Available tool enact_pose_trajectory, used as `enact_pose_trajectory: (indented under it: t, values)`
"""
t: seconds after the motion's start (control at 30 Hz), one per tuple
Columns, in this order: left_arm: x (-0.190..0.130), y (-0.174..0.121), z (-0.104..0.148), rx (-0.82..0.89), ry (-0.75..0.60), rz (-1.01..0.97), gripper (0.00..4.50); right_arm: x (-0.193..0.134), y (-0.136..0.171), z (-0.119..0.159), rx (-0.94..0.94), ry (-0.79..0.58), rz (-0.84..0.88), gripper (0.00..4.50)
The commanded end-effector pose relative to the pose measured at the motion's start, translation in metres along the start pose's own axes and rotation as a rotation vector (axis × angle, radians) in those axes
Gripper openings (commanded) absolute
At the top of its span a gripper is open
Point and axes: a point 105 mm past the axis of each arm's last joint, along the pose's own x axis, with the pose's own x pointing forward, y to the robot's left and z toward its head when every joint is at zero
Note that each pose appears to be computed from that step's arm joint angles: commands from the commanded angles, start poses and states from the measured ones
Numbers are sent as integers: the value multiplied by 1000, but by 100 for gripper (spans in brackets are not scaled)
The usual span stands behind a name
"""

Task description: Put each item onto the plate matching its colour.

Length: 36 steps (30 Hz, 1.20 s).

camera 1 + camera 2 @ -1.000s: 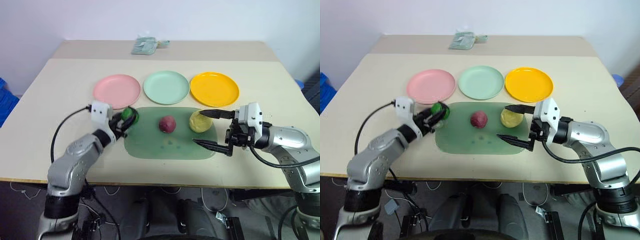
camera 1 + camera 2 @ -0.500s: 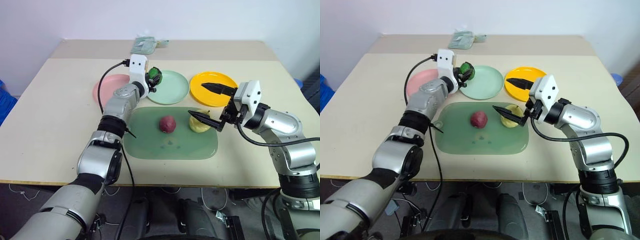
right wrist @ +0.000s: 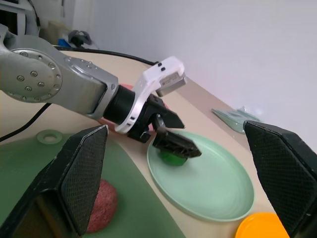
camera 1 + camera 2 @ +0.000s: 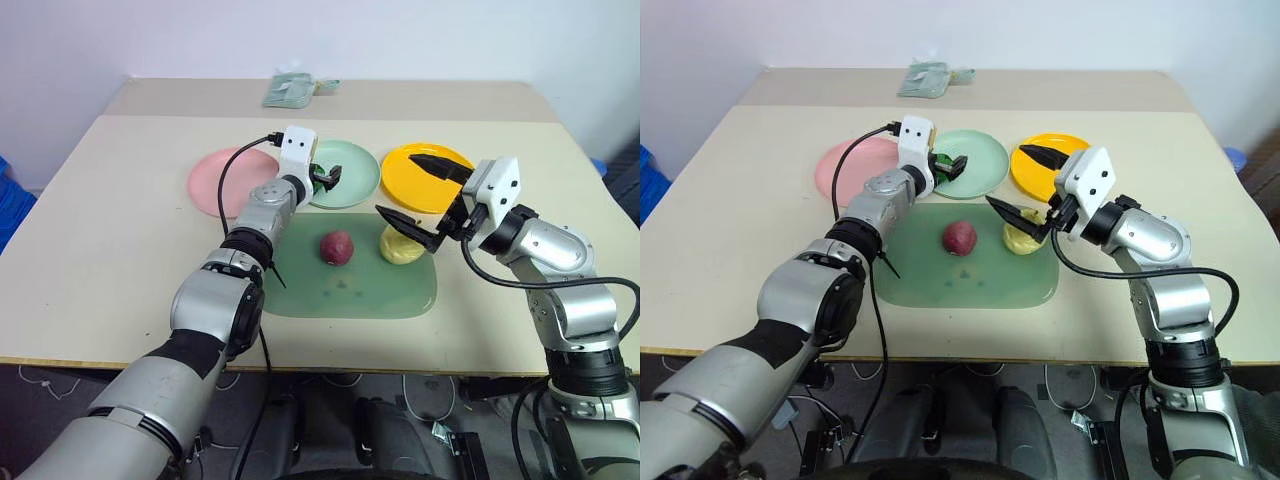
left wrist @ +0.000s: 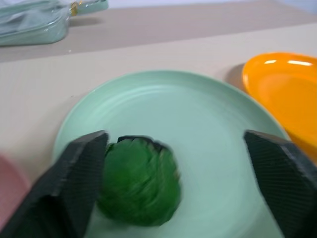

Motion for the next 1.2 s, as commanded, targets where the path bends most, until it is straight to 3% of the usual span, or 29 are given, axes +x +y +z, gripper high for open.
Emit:
enact_pose_trajectory:
  t: [0.03, 0.3, 0.47, 0.63, 0.83, 1.2]
  values:
    - [-12, 0, 23, 17, -131, -123, 442, 2, 5, 18, -14, -53, 7, 450]
    - [-104, -28, 11, 53, -163, -508, 442, 4, 18, 17, 33, -49, 40, 450]
    - [-145, -41, -10, 47, -44, -659, 442, 1, 24, 15, 59, -37, 68, 450]
    - [-154, -48, -20, 98, 48, -724, 442, -10, 28, 10, 69, -2, 64, 450]
    - [-132, -47, -37, 184, 129, -644, 442, -26, 26, 9, 75, 28, 1, 450]
    - [-113, -56, -37, 221, 118, -630, 442, -73, 32, -6, 62, 199, -4, 450]
